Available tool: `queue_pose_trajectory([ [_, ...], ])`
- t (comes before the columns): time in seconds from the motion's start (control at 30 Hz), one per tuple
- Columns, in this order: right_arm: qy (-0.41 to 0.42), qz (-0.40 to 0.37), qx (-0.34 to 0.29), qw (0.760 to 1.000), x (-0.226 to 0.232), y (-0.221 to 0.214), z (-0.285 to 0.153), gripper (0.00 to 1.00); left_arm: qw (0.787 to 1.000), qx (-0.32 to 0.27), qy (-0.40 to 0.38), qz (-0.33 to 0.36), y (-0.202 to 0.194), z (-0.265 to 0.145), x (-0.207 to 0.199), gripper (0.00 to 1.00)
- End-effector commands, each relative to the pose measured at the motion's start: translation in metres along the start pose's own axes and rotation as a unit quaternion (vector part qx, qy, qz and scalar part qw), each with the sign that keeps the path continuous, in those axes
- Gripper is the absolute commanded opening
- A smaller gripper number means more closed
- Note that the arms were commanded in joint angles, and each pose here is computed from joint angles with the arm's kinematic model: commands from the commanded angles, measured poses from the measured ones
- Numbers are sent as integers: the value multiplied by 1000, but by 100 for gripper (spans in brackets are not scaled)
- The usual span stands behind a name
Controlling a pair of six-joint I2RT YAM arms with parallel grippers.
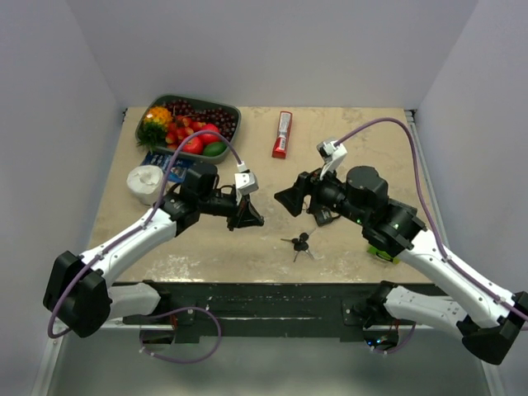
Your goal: Unlock with the key
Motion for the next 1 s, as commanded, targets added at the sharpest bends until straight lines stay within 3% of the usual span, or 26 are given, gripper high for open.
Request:
queue_pose_trajectory([
  [0.0, 70, -60, 39, 995, 8, -21, 6, 72, 998, 11, -59, 23, 11, -2, -14, 0],
  [0.17, 152, -58, 87, 983, 18, -56, 21, 57, 997, 19, -78, 17, 8, -3, -19, 0],
  [0.33, 187, -50, 90, 977, 25, -69, 30, 48, 996, 21, -90, 14, 7, -4, -22, 0],
  [0.7, 218, -47, 105, 969, 30, -80, 40, 25, 995, 22, -99, 12, 8, -3, -24, 0],
  [0.97, 221, -50, 109, 968, 29, -83, 44, 18, 995, 23, -101, 12, 7, -3, -24, 0],
])
Point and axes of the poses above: each gripper's point midway between its finger pads, its own z axis out along the fingers, its own x axis along the line the jaws close on, y = z × x, the point moved 5 cm from there along -z, back along the fingers, and after that the axes turned 5 degrees about -z, right-handed, at the moved point
